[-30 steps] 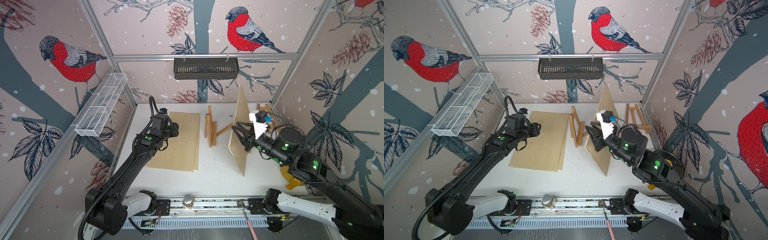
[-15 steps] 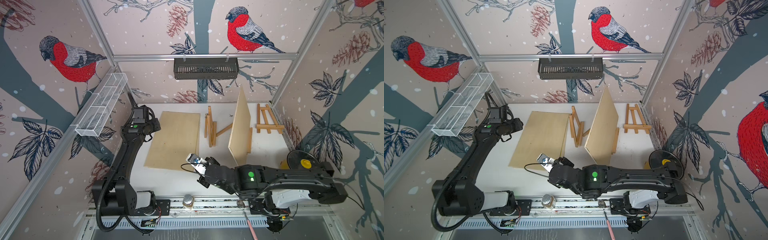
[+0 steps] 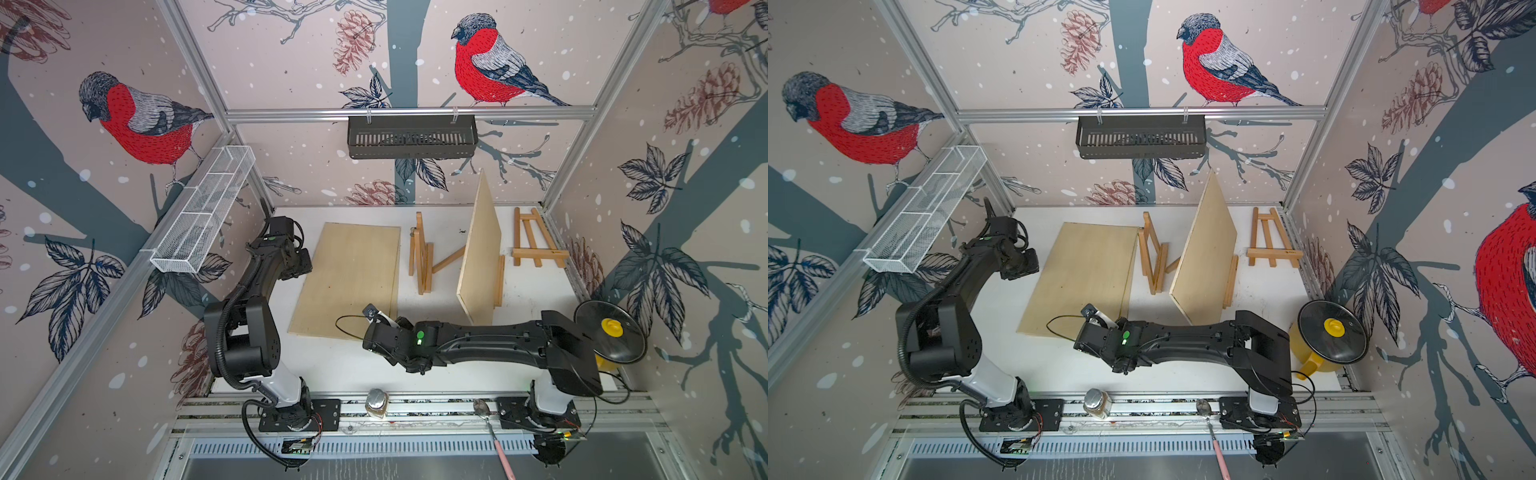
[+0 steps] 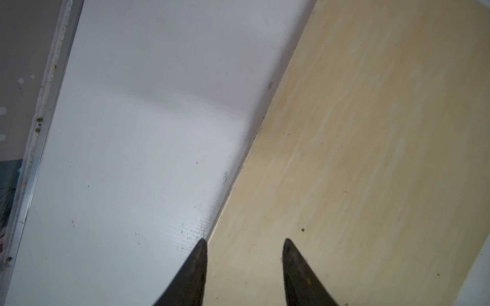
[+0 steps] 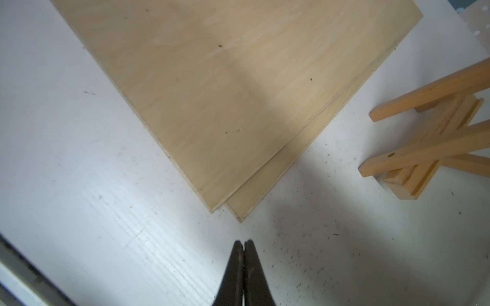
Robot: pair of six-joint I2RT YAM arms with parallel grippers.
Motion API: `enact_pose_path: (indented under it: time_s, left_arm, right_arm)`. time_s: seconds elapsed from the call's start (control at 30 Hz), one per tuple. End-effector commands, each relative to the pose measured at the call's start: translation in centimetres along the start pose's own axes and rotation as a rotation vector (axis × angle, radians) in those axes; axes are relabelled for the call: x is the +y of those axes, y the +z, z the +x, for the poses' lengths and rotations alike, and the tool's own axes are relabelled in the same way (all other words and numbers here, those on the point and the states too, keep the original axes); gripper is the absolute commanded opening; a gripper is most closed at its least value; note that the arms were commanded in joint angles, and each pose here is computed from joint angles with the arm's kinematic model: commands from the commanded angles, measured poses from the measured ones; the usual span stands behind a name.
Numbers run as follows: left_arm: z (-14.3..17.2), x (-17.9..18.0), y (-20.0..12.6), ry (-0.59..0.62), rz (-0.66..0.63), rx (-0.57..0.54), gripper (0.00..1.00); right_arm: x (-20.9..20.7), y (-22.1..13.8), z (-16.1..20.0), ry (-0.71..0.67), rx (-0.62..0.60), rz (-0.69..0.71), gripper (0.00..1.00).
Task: Disassemble the easel
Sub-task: Adjust the drawing board.
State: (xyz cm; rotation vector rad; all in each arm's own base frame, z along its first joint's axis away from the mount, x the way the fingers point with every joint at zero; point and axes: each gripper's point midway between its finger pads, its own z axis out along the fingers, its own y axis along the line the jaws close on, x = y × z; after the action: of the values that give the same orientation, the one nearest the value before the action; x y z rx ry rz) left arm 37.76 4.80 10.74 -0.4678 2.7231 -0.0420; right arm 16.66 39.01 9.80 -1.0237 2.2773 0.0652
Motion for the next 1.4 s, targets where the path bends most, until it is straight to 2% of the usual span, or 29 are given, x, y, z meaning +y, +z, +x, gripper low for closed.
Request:
enact_pose_path:
  time_s: [0.0, 0.2, 0.4, 0.5, 0.6, 0.8, 1.37]
  left_arm:
    - [0.7, 0.9, 1.6, 0.008, -0.037, 0.044, 0.47]
    - [2.8, 2.4, 4.3, -0.005, -0.107, 0.150, 0.45]
    - [3.3, 4.5, 3.9, -0.023, -0.221, 0.145, 0.44]
    - [4.0, 5.3, 4.3, -0.034, -0.251, 0.171, 0.28]
    - [5.0, 5.5, 5.2, -0.034, -0.255, 0.217, 0.21]
    - [6.8, 5.7, 6.6, -0.030, -0.260, 0.297, 0.21]
    - [8.5, 5.0, 7.4, -0.027, -0.214, 0.367, 0.22]
  right_arm:
    - [-0.8, 1.3, 0.0, 0.065, 0.012, 0.011, 0.06]
    - [-1.3, 3.9, 0.7, 0.097, 0.065, -0.015, 0.06]
    - [-1.5, 5.0, 1.3, 0.127, 0.090, -0.042, 0.06]
    - [-1.9, 5.3, 1.6, 0.134, 0.098, -0.045, 0.06]
    - [-2.2, 5.5, 1.8, 0.145, 0.103, -0.054, 0.06]
    - [-2.4, 5.7, 2.0, 0.170, 0.113, -0.099, 0.05]
    - [-2.3, 7.5, 3.2, 0.202, 0.165, -0.138, 0.05]
